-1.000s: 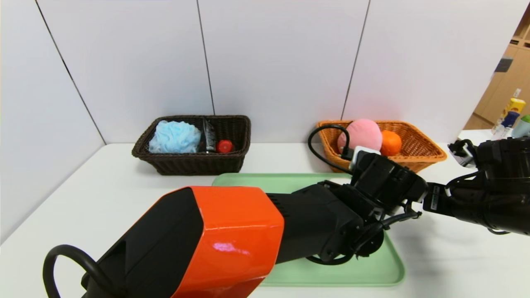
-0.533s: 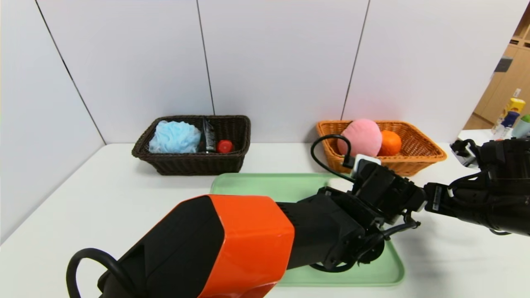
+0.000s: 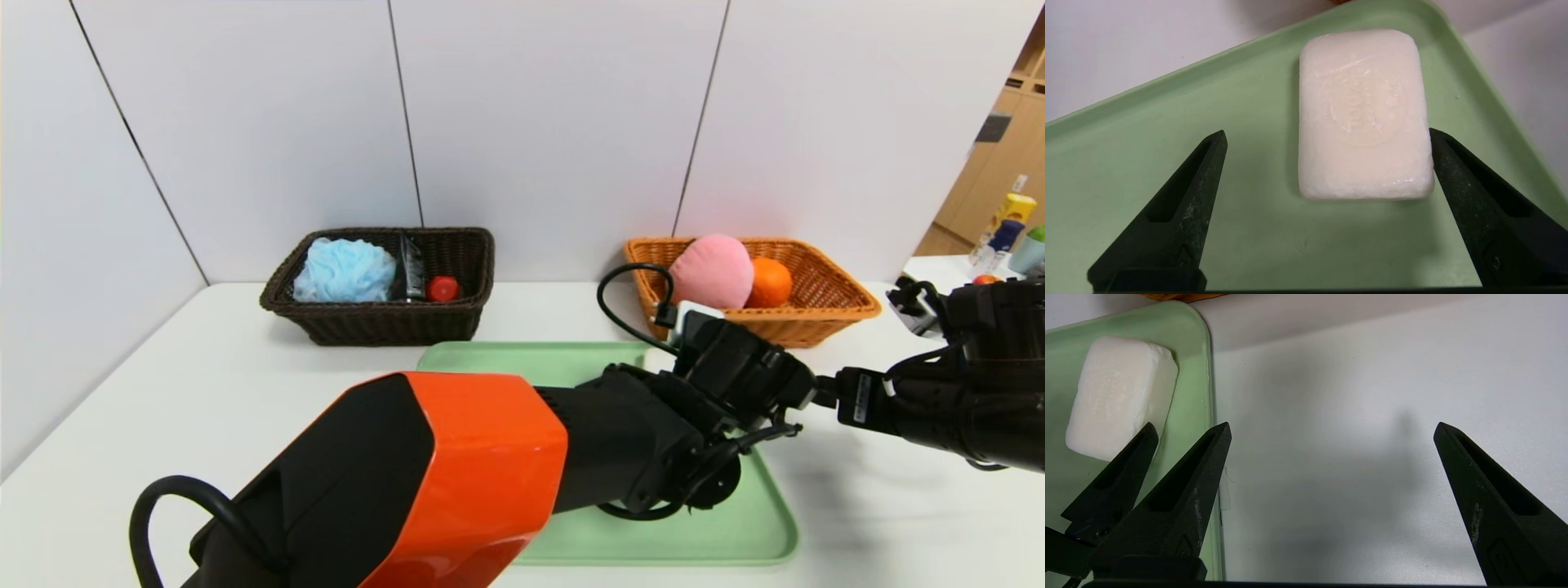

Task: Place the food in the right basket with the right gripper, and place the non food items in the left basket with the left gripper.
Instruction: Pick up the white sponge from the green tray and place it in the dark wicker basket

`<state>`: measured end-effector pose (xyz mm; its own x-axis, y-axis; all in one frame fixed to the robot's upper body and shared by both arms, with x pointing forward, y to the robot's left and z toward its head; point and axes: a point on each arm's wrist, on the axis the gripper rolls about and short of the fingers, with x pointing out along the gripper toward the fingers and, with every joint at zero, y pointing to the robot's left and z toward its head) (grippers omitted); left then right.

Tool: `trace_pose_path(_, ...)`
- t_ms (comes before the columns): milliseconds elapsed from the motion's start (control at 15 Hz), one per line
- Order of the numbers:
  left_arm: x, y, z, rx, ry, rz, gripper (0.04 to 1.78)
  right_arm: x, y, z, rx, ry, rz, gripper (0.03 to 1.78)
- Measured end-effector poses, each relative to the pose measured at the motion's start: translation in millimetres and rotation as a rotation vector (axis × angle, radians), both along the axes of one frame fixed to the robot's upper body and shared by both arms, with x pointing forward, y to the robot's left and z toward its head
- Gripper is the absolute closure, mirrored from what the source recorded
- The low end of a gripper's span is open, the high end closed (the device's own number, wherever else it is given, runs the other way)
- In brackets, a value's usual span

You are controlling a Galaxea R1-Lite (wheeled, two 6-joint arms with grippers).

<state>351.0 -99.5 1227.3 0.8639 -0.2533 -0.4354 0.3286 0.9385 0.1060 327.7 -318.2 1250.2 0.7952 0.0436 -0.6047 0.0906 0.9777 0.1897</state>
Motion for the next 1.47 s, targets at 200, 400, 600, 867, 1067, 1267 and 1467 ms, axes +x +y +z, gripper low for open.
trace_pose_path(200,-4.0,4.8,12.3,0.001,0.021,-0.026,0.13,-1.3,-0.1,-2.0,0.002,0.008,0.003,0.1)
trace_pose_path(400,-7.1,7.4,27.6,-0.046,0.043,-0.089,0.13,-4.1,-0.1,-6.2,0.006,0.026,0.009,0.1)
trace_pose_path(600,-6.5,11.4,40.9,-0.116,0.088,-0.169,0.13,-4.9,-0.1,-7.4,0.005,0.03,0.009,0.1)
trace_pose_path(867,9.3,22.9,49.7,-0.168,0.113,-0.203,0.13,-5.8,-0.2,-9.2,0.005,0.038,0.009,0.1)
trace_pose_path(1067,16.8,25.4,48.9,-0.171,0.111,-0.199,0.13,-3.8,0.2,-8.8,0.007,0.023,0.013,0.1)
trace_pose_path(1267,19.7,26.3,44.4,-0.16,0.132,-0.209,0.13,-2.7,0.5,-11.3,0.009,0.019,0.015,0.1)
trace_pose_path(1467,18.7,27.4,40.1,-0.133,0.162,-0.216,0.13,-3.3,0.4,-13.6,0.008,0.029,0.016,0.1)
